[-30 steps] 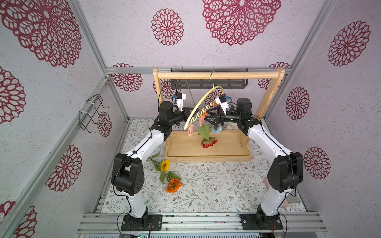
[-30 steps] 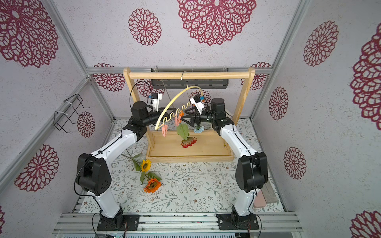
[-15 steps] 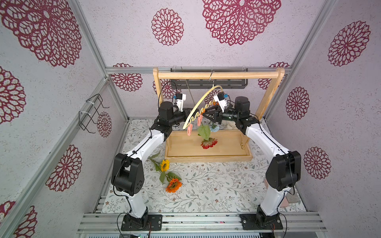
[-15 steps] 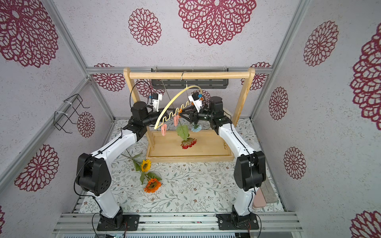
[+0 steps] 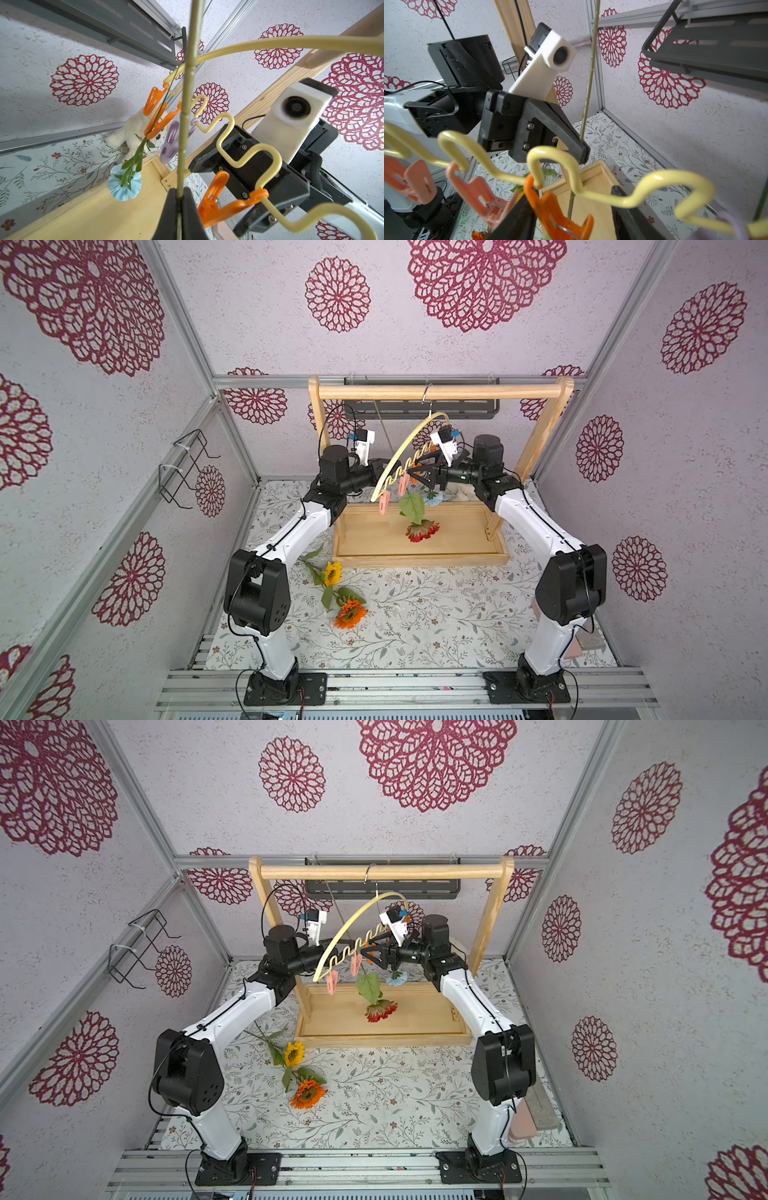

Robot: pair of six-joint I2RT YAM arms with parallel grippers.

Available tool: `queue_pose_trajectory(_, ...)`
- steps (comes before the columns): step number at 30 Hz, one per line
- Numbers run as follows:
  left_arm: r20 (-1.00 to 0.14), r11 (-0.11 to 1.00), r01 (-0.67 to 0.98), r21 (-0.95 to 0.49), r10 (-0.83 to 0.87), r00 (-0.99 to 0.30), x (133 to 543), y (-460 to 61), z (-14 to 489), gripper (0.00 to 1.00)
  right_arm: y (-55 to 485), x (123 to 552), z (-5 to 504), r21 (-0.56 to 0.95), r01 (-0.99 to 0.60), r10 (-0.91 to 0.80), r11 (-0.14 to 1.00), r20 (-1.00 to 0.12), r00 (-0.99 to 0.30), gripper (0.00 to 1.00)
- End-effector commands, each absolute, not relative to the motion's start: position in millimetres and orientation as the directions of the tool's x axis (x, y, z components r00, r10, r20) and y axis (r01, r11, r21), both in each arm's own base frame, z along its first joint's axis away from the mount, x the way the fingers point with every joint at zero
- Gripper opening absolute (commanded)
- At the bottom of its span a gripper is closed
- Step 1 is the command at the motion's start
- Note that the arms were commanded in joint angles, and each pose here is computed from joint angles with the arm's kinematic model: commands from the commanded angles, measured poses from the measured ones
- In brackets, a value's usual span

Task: Dry the flowers on a clothes hanger
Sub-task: Open the clamp at the hanger.

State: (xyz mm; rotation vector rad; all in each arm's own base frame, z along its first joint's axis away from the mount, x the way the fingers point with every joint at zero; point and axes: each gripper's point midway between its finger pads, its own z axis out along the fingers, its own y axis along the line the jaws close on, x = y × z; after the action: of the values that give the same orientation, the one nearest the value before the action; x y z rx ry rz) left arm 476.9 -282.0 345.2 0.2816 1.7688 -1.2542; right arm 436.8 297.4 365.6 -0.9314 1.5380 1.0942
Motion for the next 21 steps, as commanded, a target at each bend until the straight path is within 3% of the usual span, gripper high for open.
queue_pose_trajectory(1,-0.797,0.432,0.670,-0.604,-0.313,-0.517,466.6,-277.9,367.3,0.00,298.1,431.5,387.3,0.149,-0.948,-0.022,0.281,-0.987,-0.162,0.55)
queue_pose_trajectory(7,-0.796,0.430,0.670,-0.606,-0.315,-0.517,467.1,-278.0,367.6,0.00,298.2,431.2,390.5,0.150,-0.948,-0.019,0.282,-0.987,-0.162,0.41)
queue_pose_trajectory(21,-0.786,0.417,0.667,-0.618,-0.350,-0.510,468.4,-271.4,375.3,0.00,295.8,427.6,396.5,0.136,-0.947,-0.017,0.292,-0.989,-0.147,0.25)
